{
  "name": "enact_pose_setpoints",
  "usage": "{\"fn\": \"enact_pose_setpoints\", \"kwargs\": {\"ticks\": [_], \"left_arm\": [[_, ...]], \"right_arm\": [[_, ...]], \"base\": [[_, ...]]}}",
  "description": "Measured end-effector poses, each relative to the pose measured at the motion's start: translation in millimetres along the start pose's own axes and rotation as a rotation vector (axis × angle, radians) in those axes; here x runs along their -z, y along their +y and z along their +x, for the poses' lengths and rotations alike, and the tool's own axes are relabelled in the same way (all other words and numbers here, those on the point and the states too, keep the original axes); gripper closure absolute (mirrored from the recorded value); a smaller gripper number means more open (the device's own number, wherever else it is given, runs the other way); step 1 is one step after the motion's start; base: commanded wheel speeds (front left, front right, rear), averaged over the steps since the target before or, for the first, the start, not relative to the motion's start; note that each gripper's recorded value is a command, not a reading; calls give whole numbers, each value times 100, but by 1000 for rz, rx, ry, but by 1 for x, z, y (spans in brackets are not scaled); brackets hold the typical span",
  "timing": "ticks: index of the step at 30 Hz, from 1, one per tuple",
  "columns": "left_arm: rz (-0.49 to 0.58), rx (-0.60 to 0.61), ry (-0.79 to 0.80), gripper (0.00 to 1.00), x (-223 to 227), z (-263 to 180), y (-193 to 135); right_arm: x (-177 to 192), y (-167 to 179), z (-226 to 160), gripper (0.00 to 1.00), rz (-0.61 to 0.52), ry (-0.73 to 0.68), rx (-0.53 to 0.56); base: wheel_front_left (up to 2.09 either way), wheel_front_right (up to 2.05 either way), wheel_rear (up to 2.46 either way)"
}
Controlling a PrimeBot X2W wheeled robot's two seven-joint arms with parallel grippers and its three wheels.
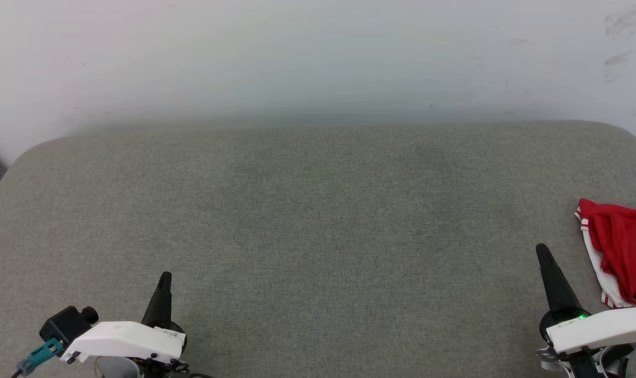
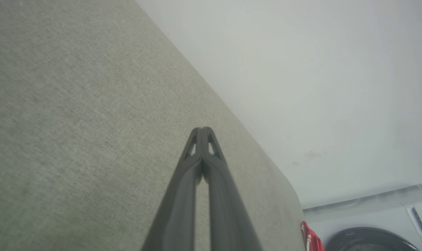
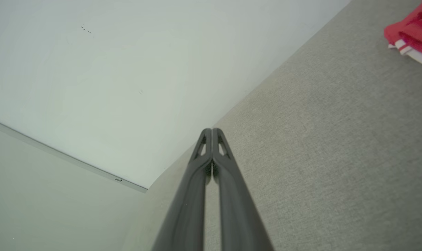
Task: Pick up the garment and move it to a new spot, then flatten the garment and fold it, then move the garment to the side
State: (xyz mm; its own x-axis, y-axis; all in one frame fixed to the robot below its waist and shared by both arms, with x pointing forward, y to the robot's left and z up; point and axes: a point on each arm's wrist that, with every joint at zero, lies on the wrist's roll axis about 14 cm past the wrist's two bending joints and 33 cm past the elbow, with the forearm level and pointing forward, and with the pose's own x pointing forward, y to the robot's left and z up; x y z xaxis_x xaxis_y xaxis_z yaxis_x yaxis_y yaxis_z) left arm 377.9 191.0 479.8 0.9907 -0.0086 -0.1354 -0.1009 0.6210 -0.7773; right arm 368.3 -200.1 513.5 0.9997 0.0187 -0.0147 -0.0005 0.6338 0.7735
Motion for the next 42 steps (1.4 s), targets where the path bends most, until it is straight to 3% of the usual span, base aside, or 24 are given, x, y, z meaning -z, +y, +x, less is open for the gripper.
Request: {"fn": "enact_pose_setpoints", "kwargs": {"ticks": [42], "left_arm": [[-435,59,-16,100,-11,6,-10]], "right_arm": [[3,-5,12,100,438,-11,2]], "base": [[0,0,0]]}}
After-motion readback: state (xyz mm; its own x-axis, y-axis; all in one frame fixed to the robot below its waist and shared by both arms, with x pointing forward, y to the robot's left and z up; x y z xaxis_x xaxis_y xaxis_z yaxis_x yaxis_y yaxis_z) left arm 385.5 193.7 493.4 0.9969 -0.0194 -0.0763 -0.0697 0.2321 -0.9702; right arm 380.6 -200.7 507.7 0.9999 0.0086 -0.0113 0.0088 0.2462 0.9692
